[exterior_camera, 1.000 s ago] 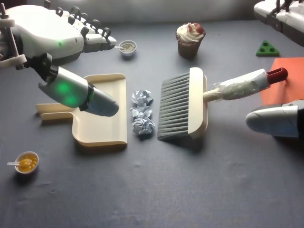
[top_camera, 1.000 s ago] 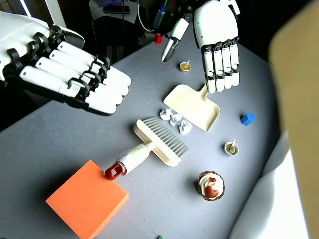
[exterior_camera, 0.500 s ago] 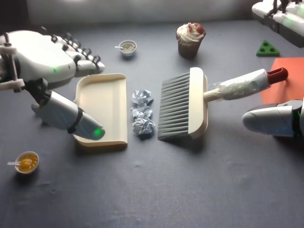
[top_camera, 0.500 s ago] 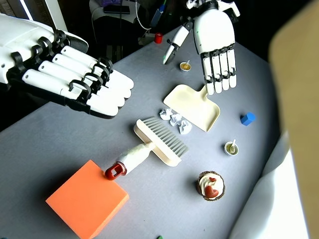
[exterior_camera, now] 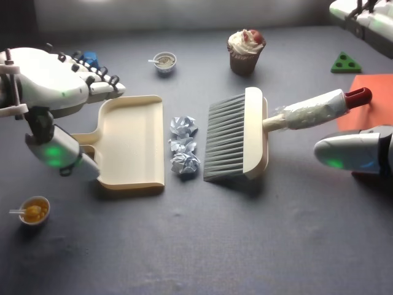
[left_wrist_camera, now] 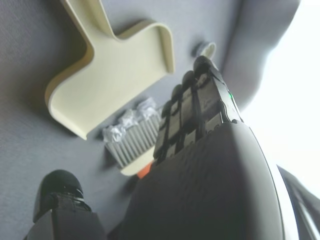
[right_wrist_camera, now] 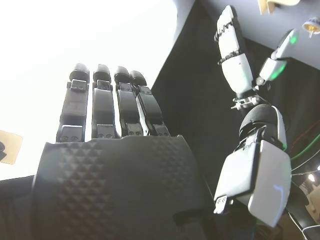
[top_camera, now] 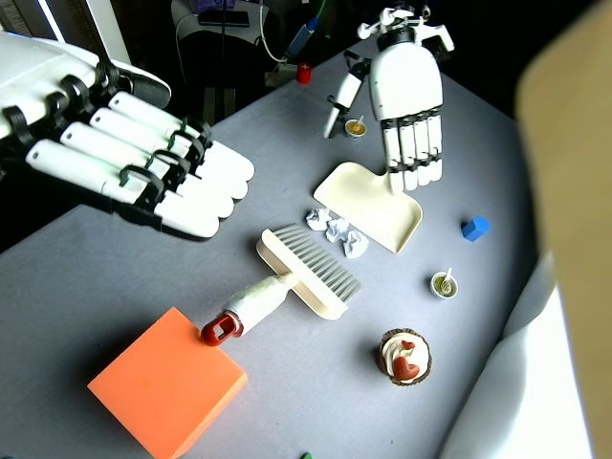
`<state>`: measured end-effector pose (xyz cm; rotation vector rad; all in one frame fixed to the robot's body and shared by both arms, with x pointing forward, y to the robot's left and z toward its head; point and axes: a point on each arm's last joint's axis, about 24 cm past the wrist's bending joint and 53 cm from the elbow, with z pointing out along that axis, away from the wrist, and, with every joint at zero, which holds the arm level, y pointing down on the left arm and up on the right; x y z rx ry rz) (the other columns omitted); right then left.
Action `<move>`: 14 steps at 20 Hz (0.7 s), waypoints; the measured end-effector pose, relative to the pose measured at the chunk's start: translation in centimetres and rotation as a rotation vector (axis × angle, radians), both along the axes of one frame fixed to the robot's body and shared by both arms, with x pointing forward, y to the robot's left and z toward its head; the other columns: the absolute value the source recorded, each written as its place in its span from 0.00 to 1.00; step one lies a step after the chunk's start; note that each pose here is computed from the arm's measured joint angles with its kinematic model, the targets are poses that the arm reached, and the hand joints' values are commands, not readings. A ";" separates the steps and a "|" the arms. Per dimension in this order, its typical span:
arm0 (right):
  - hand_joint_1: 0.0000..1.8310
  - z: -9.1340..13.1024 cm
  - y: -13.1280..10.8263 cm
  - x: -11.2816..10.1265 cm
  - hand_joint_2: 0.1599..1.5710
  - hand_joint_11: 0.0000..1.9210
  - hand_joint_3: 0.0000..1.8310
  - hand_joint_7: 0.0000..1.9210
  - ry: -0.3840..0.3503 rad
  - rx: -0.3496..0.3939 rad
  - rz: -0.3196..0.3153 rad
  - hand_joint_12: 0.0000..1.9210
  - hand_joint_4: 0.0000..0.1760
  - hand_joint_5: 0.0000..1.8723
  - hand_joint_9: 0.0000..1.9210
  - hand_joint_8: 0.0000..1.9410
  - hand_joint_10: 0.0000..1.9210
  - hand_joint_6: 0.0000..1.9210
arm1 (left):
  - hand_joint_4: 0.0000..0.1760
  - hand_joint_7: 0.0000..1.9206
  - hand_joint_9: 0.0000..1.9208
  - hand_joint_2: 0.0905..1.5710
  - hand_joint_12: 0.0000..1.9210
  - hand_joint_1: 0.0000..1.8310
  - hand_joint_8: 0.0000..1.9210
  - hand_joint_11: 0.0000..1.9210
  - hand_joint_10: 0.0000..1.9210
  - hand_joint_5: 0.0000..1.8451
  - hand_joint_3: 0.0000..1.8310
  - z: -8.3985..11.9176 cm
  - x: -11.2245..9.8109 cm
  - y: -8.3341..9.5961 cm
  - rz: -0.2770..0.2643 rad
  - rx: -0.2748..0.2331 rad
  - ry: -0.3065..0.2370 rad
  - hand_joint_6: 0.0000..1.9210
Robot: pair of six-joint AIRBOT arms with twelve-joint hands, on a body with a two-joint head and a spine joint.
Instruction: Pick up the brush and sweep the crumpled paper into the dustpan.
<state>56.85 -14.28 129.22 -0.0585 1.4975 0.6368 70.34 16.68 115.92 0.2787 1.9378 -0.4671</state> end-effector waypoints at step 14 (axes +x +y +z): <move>0.00 0.4 0.7 -0.3 0.50 0.05 0.00 0.05 -0.007 0.026 0.008 0.01 0.00 0.05 0.05 0.01 0.01 0.01 | 0.31 0.06 0.06 0.67 0.01 0.44 0.00 0.09 0.00 0.13 0.00 -2.7 2.4 2.1 0.068 0.015 0.047 0.01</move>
